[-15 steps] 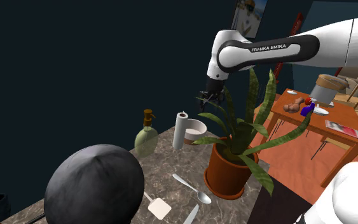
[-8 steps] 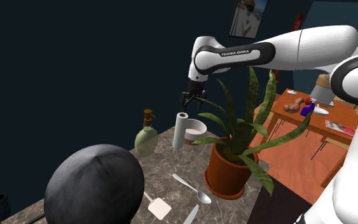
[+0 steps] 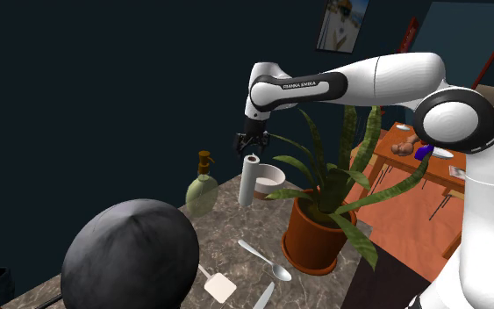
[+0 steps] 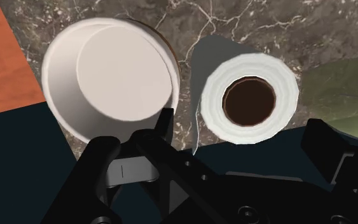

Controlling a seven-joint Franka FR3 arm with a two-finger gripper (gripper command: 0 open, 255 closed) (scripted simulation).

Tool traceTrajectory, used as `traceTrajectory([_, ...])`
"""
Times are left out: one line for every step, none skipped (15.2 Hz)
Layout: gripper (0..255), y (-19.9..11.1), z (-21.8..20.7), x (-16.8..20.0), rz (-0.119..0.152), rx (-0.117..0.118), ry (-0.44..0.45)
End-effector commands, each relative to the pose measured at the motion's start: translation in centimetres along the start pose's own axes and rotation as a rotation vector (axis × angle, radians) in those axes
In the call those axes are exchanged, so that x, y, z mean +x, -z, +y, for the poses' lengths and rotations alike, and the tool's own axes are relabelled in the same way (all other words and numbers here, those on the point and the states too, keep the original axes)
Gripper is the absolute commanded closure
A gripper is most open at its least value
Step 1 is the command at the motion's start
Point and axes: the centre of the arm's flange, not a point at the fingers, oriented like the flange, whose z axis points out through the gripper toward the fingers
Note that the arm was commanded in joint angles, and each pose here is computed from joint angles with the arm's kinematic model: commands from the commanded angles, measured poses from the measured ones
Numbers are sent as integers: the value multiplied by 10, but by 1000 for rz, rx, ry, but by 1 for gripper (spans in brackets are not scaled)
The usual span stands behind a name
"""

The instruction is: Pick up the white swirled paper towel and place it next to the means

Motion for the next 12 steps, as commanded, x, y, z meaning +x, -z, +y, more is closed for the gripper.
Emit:
traceTrajectory([0,-10,-1,0,1,0,0])
traceTrajectory([0,-15,-1,0,1,0,0])
traceTrajectory([0,-21,-1,0,1,0,0])
traceTrajectory([0,-24,-1,0,1,0,0])
traceTrajectory([0,-24,-1,0,1,0,0])
traceTrajectory([0,-24,-1,0,1,0,0])
traceTrajectory([0,-24,-1,0,1,0,0])
traceTrajectory([0,-24,-1,0,1,0,0])
traceTrajectory([0,-24,-1,0,1,0,0])
traceTrajectory([0,-24,-1,0,1,0,0])
traceTrajectory([0,-24,-1,0,1,0,0])
traceTrajectory([255,-24,-1,0,1,0,0])
